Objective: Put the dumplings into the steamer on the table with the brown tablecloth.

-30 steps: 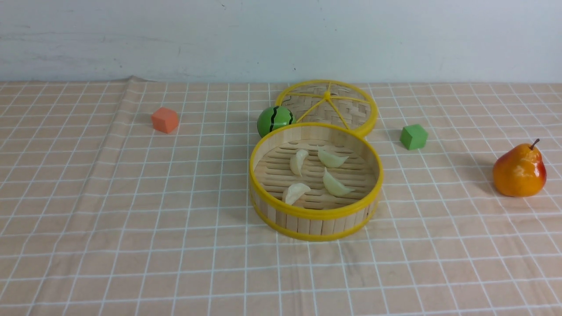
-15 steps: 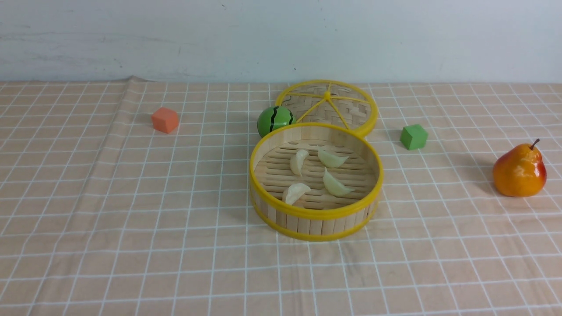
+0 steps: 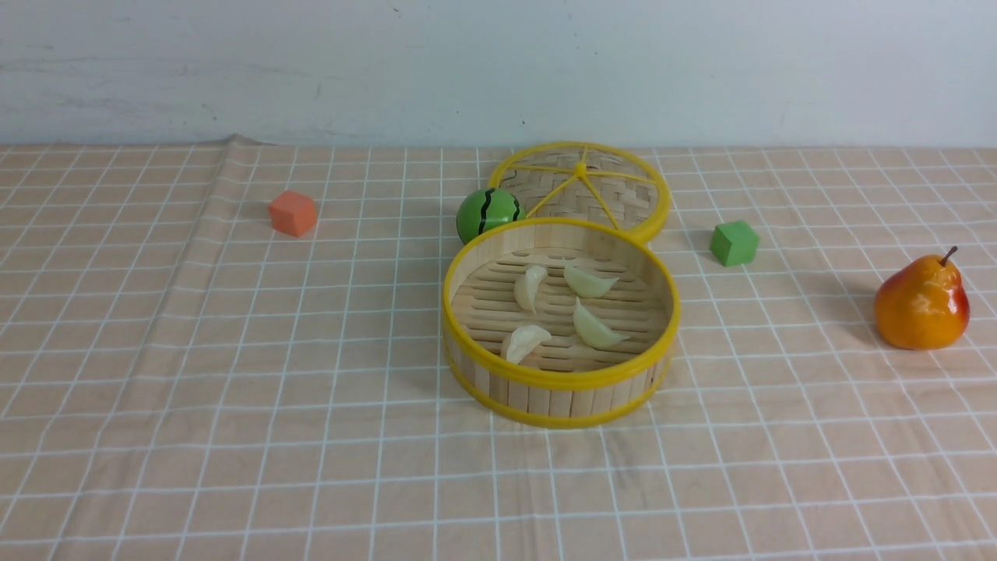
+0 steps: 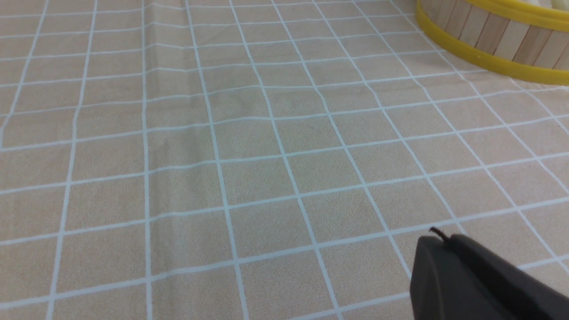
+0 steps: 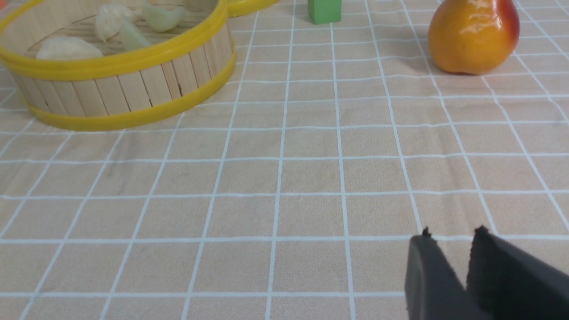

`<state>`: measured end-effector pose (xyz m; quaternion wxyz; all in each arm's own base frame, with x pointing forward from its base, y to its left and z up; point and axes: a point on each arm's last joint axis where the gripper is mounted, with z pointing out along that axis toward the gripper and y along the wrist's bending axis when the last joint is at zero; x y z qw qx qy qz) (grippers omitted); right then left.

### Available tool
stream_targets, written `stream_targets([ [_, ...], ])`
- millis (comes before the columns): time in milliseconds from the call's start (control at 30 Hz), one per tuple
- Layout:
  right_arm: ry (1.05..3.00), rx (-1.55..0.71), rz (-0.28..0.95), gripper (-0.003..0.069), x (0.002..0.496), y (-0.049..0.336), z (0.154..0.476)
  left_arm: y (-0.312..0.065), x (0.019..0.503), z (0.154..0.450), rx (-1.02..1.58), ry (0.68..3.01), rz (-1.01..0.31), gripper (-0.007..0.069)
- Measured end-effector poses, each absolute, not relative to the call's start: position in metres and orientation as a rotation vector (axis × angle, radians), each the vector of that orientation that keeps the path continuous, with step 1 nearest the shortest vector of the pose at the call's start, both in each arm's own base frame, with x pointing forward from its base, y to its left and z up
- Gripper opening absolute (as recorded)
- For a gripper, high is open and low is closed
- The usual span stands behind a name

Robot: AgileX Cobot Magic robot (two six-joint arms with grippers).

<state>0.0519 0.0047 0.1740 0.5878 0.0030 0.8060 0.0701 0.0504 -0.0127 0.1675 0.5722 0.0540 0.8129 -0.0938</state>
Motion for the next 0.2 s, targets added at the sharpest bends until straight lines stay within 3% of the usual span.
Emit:
stream_targets([
  [200, 1.878, 0.008, 0.164, 0.0159, 0.0519, 0.0047, 0.174, -0.0127, 0.0504, 0.1675, 0.127, 1.906, -0.22, -0.0011],
])
